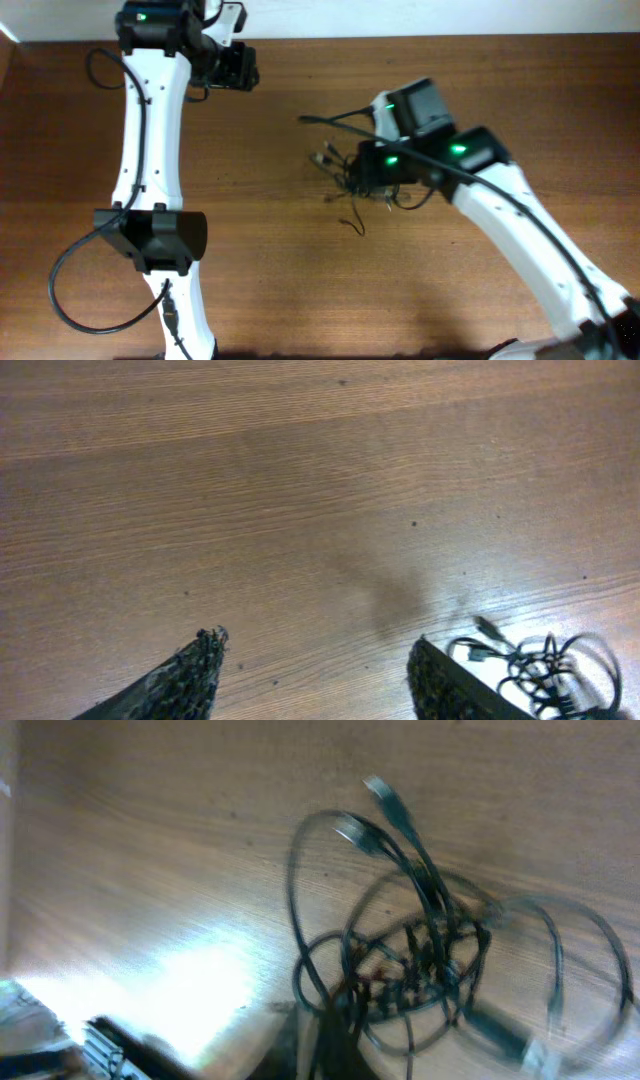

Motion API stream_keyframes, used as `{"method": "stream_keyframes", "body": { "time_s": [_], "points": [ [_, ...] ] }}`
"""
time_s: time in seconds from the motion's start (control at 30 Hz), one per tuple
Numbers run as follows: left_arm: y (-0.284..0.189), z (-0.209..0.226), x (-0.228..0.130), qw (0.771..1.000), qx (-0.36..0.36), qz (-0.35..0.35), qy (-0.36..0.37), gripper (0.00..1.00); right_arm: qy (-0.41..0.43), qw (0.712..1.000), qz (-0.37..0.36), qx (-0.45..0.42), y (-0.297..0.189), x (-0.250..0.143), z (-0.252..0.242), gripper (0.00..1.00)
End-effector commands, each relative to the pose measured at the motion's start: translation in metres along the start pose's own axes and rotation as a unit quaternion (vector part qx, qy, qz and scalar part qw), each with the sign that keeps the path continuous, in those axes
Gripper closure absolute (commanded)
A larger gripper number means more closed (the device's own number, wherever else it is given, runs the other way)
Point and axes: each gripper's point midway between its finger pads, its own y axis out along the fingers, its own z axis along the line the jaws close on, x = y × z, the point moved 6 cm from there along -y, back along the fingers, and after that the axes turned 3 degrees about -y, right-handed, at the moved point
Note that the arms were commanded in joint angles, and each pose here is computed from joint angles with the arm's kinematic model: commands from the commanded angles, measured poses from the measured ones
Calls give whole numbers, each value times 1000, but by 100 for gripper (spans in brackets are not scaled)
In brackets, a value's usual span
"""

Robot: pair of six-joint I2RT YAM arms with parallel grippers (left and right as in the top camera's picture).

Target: Untangle cables

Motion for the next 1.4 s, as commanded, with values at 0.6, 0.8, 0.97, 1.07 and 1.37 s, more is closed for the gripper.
{"method": "stream_keyframes", "body": {
  "time_s": [0.6,0.8,0.97,1.07,1.37],
  "points": [
    [83,-130,-130,902,-130,281,300,47,174,978,-7,-113,-104,28,-166,1],
    [133,-146,-173,870,-154,311,349,48,174,978,-6,-113,-104,28,-166,1],
    [141,-154,-184,862,-189,315,349,48,174,978,-6,-113,-104,28,-166,1],
    [154,-148,-195,861,-189,322,346,51,174,978,-6,-113,-104,28,-166,1],
    [174,-147,-197,867,-189,293,356,100,175,978,-6,-113,-103,28,-166,1]
  ]
}}
